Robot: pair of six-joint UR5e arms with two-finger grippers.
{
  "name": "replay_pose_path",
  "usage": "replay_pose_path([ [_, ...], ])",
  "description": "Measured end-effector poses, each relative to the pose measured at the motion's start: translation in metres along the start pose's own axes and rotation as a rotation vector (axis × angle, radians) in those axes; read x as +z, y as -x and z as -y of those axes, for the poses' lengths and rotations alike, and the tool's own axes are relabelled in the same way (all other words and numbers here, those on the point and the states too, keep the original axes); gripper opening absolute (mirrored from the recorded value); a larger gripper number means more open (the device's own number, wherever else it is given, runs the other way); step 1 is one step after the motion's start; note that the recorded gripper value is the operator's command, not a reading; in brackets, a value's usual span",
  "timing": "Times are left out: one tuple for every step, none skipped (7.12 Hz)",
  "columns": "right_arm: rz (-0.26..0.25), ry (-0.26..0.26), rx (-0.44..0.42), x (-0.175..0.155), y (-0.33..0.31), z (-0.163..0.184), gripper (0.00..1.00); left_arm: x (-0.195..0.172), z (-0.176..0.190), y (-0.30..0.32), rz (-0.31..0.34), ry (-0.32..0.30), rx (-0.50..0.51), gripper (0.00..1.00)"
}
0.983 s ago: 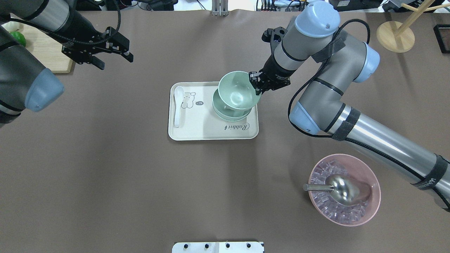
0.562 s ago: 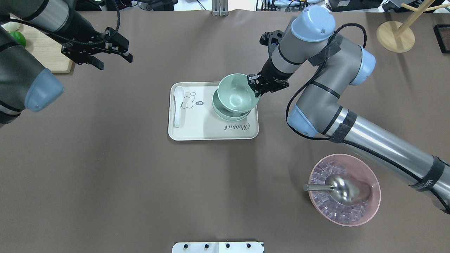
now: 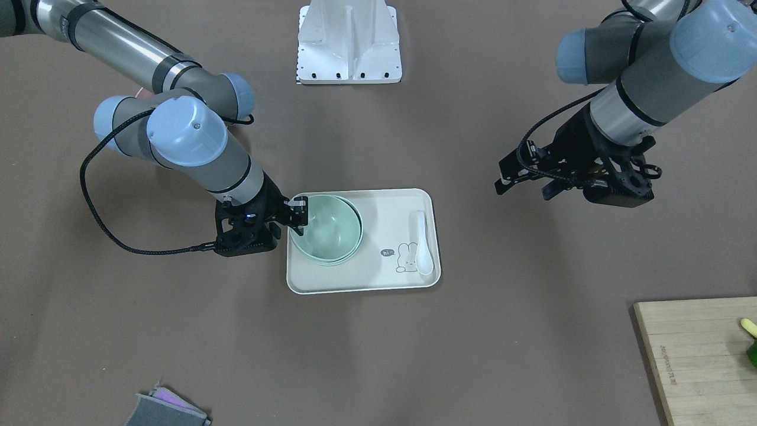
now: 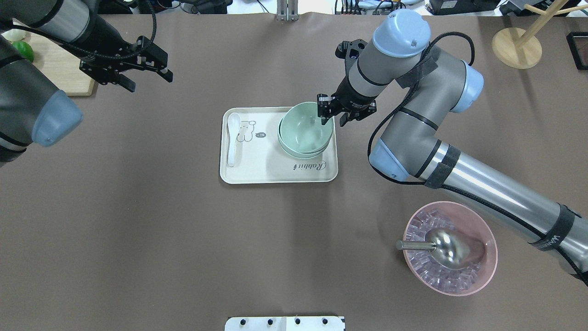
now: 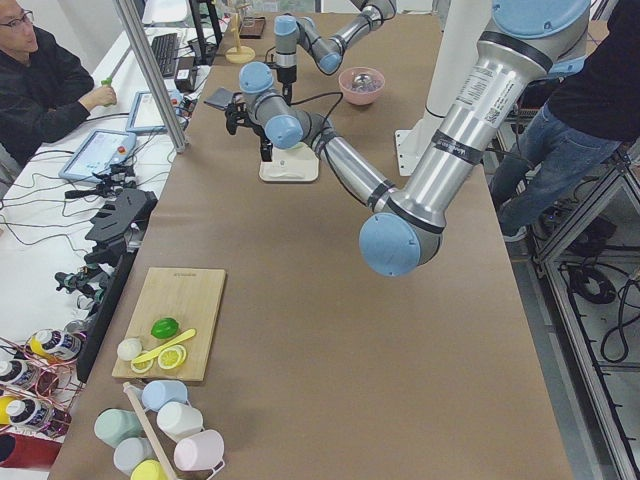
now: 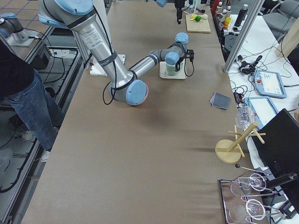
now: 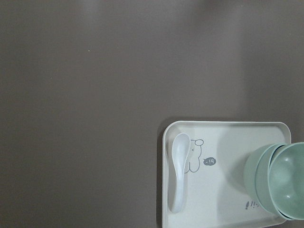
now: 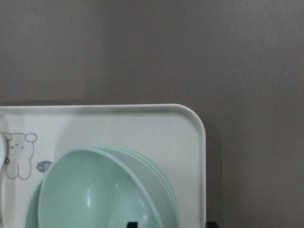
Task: Stack green bowls together
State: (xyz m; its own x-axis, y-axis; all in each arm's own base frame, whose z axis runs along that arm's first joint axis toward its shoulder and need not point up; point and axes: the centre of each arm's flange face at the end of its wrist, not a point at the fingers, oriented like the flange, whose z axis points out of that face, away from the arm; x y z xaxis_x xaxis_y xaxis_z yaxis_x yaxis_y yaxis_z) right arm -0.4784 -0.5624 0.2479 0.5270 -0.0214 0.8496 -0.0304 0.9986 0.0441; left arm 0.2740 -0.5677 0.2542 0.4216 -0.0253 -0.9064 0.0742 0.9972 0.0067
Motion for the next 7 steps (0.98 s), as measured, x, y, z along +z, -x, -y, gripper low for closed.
replay_pose_path([
  [0.005, -0.007, 0.005, -0.004, 0.004, 0.002, 1.0, 0.0, 0.0, 0.0, 0.0, 0.0, 0.0, 0.98],
  [0.01, -0.013, 0.009, -0.01, 0.005, 0.006, 1.0, 0.0, 0.0, 0.0, 0.001, 0.0, -0.001, 0.98],
  [0.013, -0.016, 0.012, -0.013, 0.005, 0.008, 1.0, 0.001, 0.0, 0.001, 0.001, 0.0, -0.001, 0.98],
  [0.015, -0.018, 0.014, -0.016, 0.005, 0.01, 1.0, 0.001, 0.001, 0.001, 0.003, 0.0, -0.002, 0.98],
  [0.026, -0.013, 0.022, -0.022, 0.006, 0.012, 1.0, 0.001, 0.001, 0.001, 0.005, -0.002, -0.003, 0.98],
  [0.05, 0.002, 0.043, -0.038, 0.005, 0.016, 1.0, -0.003, 0.004, 0.005, 0.02, -0.017, -0.015, 0.98],
  [0.068, 0.011, 0.078, -0.064, -0.005, 0.021, 1.0, -0.016, 0.014, 0.019, 0.056, -0.056, -0.014, 0.98],
])
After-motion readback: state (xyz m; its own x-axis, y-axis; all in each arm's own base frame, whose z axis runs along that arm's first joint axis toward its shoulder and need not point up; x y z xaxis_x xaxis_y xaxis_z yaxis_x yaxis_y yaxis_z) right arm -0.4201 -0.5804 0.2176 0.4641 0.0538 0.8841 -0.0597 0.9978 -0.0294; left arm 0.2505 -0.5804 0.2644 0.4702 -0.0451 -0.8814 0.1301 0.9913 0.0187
